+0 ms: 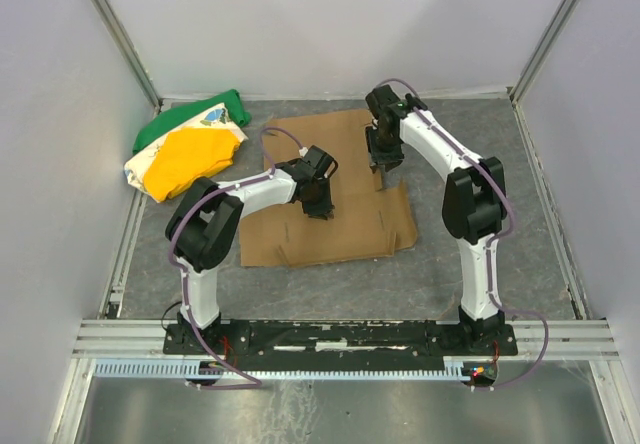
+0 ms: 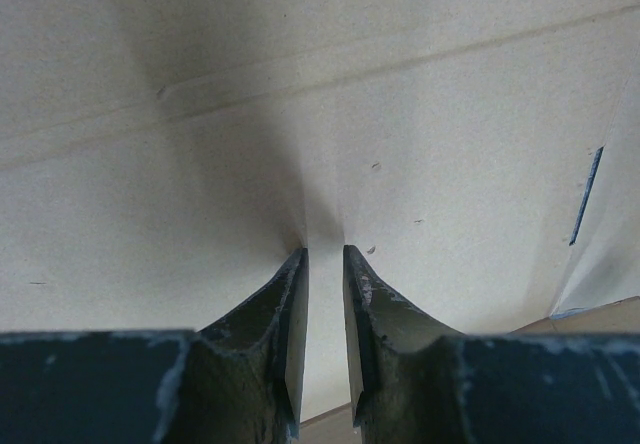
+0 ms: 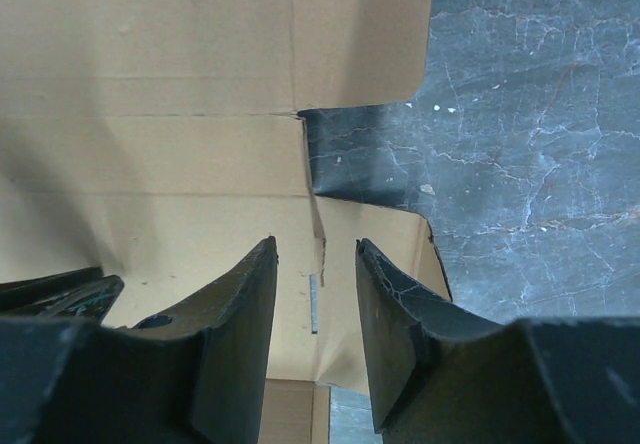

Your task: Fold the paper box

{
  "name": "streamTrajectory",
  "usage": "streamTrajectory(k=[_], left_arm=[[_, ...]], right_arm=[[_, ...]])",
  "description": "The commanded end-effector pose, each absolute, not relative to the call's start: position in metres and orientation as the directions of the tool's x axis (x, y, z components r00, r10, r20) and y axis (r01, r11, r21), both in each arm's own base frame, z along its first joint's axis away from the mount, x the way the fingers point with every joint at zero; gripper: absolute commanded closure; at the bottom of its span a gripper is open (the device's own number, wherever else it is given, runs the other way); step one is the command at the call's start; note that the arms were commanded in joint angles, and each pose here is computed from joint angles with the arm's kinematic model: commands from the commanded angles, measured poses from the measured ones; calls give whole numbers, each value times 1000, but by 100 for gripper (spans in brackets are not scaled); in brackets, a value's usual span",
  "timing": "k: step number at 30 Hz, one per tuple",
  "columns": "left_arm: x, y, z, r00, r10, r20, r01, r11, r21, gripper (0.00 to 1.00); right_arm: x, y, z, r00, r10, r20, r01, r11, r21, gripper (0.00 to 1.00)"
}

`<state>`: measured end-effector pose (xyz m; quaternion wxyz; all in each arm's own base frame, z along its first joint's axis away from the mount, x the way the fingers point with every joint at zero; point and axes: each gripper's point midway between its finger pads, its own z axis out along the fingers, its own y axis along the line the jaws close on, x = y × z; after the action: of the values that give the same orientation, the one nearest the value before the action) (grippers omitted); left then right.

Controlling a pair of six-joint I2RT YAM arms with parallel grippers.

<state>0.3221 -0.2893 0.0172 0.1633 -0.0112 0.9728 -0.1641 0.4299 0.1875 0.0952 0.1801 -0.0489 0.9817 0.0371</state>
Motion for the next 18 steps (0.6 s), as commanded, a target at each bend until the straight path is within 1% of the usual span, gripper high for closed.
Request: streamTrajectory(k=[1,6,11,14,15,16,17,18], left_arm=[[292,-265,-40,-979,-13,-203,26,982,-189,72],[291,-264,-43,-980,-10,-197,27,982,-184,72],[290,-263,-46,-982,-10,-190,25,984,-179,72],[290,-263,-46,-982,-12,-190,23,983,-180,72],[290,-264,-47,-982,-11,-189,24,983,-181,72],[289,-263,-48,-983,-12,-186,23,983,-180,72],[289,-263,-48,-983,-11,-185,22,983,-180,72],[290,-264,-49,-983,-13,-184,21,983,-181,72]], right_arm=[[440,184,100,-918,-105,-383,-118,993,12,55],[442,187,90,-922,-121,-368,-137,990,17,55],[446,191,86,-918,-129,-376,-152,988,31,55],[450,194,83,-916,-132,-379,-155,987,33,58],[451,195,83,-916,-132,-380,-157,987,36,67],[452,195,82,-916,-131,-379,-157,987,38,79],[452,196,82,-916,-133,-380,-159,986,39,88],[452,196,82,-916,-132,-379,-159,987,39,93]])
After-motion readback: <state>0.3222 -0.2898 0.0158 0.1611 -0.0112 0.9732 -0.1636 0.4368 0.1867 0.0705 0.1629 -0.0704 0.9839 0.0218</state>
